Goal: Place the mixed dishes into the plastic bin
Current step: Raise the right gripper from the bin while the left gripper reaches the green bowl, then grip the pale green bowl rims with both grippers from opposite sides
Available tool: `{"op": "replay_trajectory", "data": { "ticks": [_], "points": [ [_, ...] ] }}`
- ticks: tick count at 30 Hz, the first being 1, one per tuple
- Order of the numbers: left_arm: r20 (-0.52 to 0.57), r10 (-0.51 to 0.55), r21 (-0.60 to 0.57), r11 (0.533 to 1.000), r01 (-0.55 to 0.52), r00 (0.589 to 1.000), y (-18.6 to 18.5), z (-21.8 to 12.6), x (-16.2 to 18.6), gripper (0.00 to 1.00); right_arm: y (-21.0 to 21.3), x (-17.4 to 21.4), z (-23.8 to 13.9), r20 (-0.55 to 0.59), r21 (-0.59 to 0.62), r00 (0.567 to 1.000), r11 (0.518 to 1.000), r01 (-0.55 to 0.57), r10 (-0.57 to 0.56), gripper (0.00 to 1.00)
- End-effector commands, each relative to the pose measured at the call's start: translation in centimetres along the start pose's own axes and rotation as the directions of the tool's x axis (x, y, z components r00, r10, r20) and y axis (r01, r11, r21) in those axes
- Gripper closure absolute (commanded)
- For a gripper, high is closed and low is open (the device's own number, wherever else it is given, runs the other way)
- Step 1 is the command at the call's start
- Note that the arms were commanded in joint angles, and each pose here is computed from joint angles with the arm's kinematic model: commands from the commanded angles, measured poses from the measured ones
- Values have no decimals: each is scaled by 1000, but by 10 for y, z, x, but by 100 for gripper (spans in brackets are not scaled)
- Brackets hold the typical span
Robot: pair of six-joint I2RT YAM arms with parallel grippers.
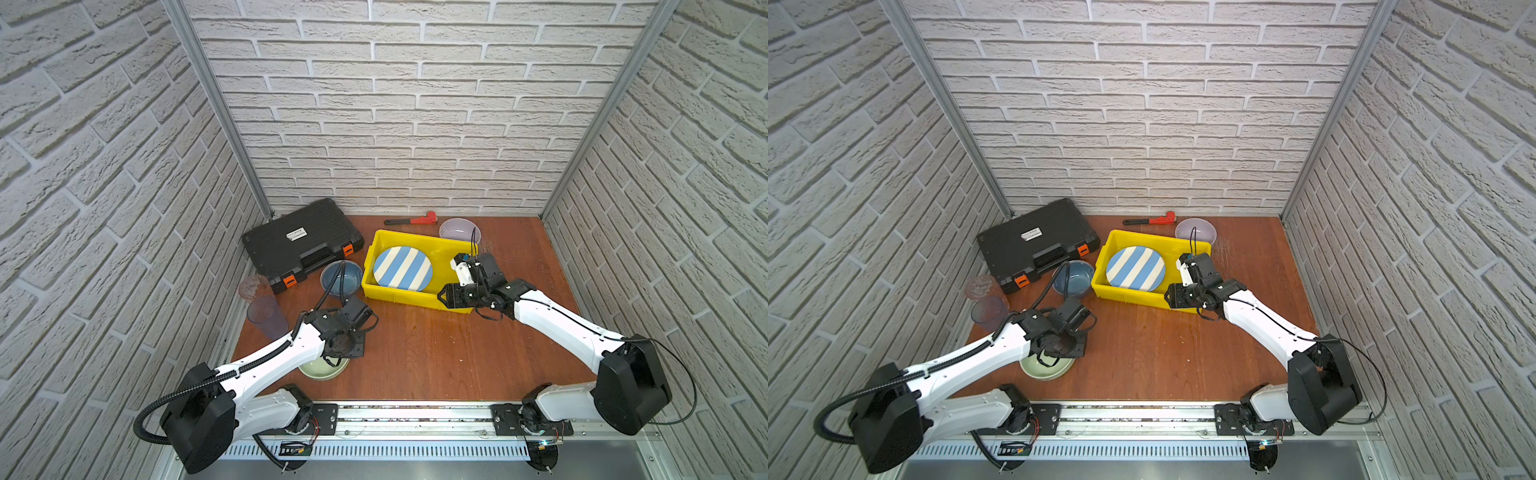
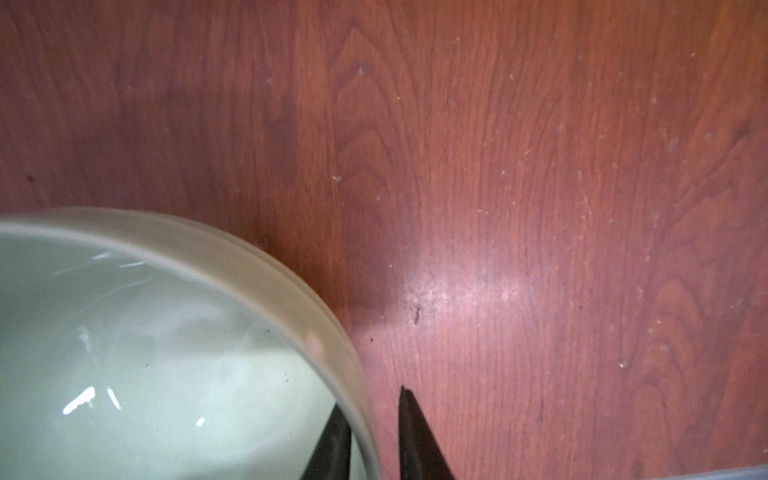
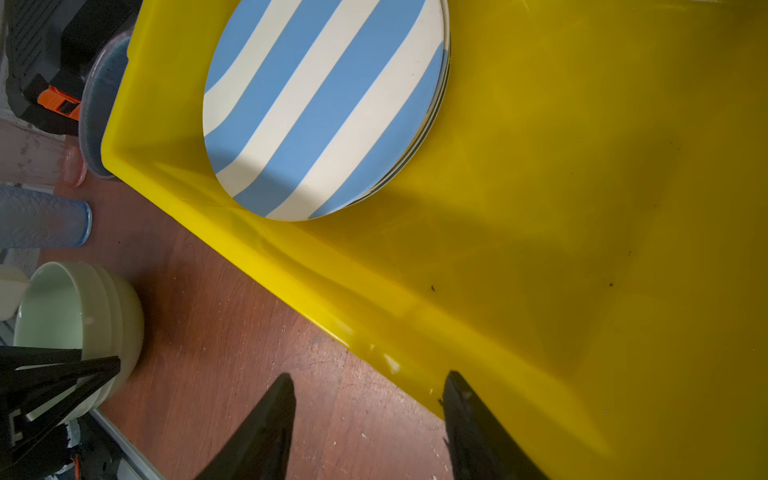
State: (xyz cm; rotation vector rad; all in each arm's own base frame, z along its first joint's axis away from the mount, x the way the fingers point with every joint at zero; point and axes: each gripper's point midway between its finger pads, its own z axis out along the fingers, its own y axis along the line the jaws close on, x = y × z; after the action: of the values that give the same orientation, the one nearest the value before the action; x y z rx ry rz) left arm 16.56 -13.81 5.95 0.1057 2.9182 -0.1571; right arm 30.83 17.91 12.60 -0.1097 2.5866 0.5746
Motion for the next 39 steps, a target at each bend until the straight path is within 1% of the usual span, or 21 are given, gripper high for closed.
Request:
{"op": "replay_trajectory", "data": {
  "ticks": [1, 8, 13, 17, 20, 26, 30, 33, 36, 39],
  "points": [
    [14, 24, 22, 999, -24, 1000, -7, 4, -4, 85, 0, 5, -5, 8, 3, 1000, 1000, -8, 8, 41],
    [35, 79, 49, 996, -80, 996, -26, 0, -16, 97, -5, 13, -9, 10, 14, 1000, 1000, -22, 22, 41],
    [43, 150, 86, 985, -153, 988, -52, 1, -26, 100, -7, 14, -20, 30, 32, 999, 999, -19, 18, 41],
    [33, 222, 136, 965, -224, 974, -85, 5, -26, 100, -10, 16, -30, 41, 48, 999, 999, -16, 14, 41],
    [48, 264, 191, 944, -268, 963, -115, 4, -26, 100, -13, 19, -36, 43, 62, 999, 998, -19, 16, 41],
    [74, 358, 283, 887, -364, 931, -171, 5, -20, 100, -22, 29, -46, 50, 99, 998, 994, -45, 40, 41],
    [57, 439, 320, 843, -433, 897, -197, 9, -8, 95, -31, 39, -53, 51, 136, 997, 989, -56, 50, 41],
    [42, 482, 334, 819, -467, 875, -207, 11, 1, 90, -38, 44, -58, 54, 165, 997, 984, -67, 59, 41],
    [37, 491, 347, 810, -472, 870, -210, 10, 5, 85, -42, 49, -63, 49, 185, 997, 980, -70, 62, 41],
    [45, 490, 352, 808, -473, 870, -209, 7, 5, 77, -42, 52, -66, 51, 181, 997, 981, -74, 66, 41]
  ]
}}
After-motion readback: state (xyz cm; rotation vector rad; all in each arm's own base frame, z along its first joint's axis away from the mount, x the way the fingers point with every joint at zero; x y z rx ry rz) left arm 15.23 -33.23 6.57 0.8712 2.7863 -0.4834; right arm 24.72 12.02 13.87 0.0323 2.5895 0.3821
